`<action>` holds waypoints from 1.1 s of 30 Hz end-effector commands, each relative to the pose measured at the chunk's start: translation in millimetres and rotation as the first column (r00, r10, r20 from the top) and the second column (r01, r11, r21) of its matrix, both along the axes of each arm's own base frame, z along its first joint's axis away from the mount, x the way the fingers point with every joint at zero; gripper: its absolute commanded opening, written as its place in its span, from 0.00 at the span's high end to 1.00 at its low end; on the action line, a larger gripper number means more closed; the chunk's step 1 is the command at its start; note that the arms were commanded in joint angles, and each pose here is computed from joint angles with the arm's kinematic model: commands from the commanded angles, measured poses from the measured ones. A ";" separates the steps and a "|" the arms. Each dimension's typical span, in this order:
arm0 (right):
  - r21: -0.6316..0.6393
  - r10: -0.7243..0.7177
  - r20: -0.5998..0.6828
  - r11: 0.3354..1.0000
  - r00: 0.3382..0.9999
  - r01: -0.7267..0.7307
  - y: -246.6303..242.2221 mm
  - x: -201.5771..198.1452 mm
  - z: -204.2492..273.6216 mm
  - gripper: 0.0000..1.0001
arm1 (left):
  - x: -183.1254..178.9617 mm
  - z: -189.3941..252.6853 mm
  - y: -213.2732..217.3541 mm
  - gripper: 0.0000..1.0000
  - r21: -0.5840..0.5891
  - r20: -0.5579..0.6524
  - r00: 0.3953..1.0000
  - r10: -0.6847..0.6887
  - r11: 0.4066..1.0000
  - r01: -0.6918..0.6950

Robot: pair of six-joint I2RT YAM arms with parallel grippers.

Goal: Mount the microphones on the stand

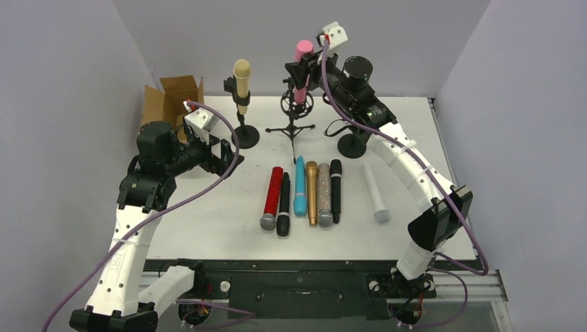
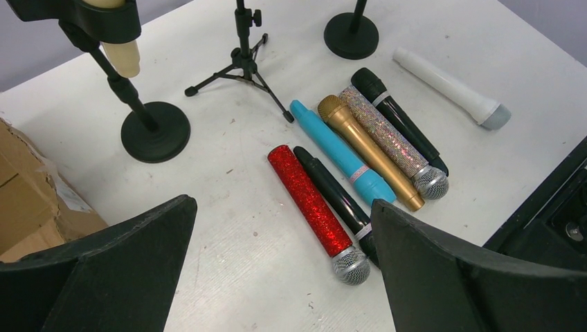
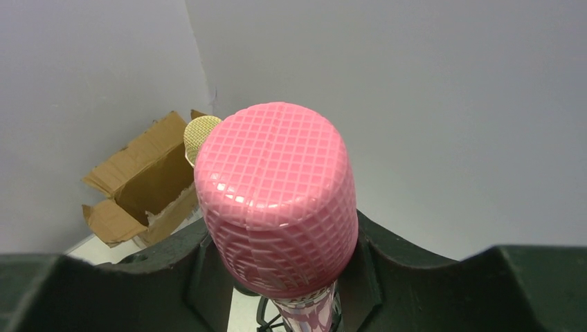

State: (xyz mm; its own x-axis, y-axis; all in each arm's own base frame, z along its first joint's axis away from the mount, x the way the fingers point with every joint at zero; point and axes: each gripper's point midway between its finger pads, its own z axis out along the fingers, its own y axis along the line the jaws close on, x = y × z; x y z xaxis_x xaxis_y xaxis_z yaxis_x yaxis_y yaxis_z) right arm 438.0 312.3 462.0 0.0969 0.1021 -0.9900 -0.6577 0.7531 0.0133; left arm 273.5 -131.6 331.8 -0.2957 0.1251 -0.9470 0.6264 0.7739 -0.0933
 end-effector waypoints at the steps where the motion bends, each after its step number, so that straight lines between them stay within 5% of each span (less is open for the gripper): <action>1: 0.050 -0.015 0.098 0.999 0.995 0.010 -6.3 -2.1 37.5 1.00 | -1.0 4.2 3.1 0.04 0.009 0.030 1.000 0.004 1.000 -0.005; 33: 0.004 -0.001 0.032 1.000 0.999 0.001 9.1 15.0 -40.0 1.00 | -2.6 14.4 4.4 0.04 0.006 0.065 0.998 0.010 1.000 -0.010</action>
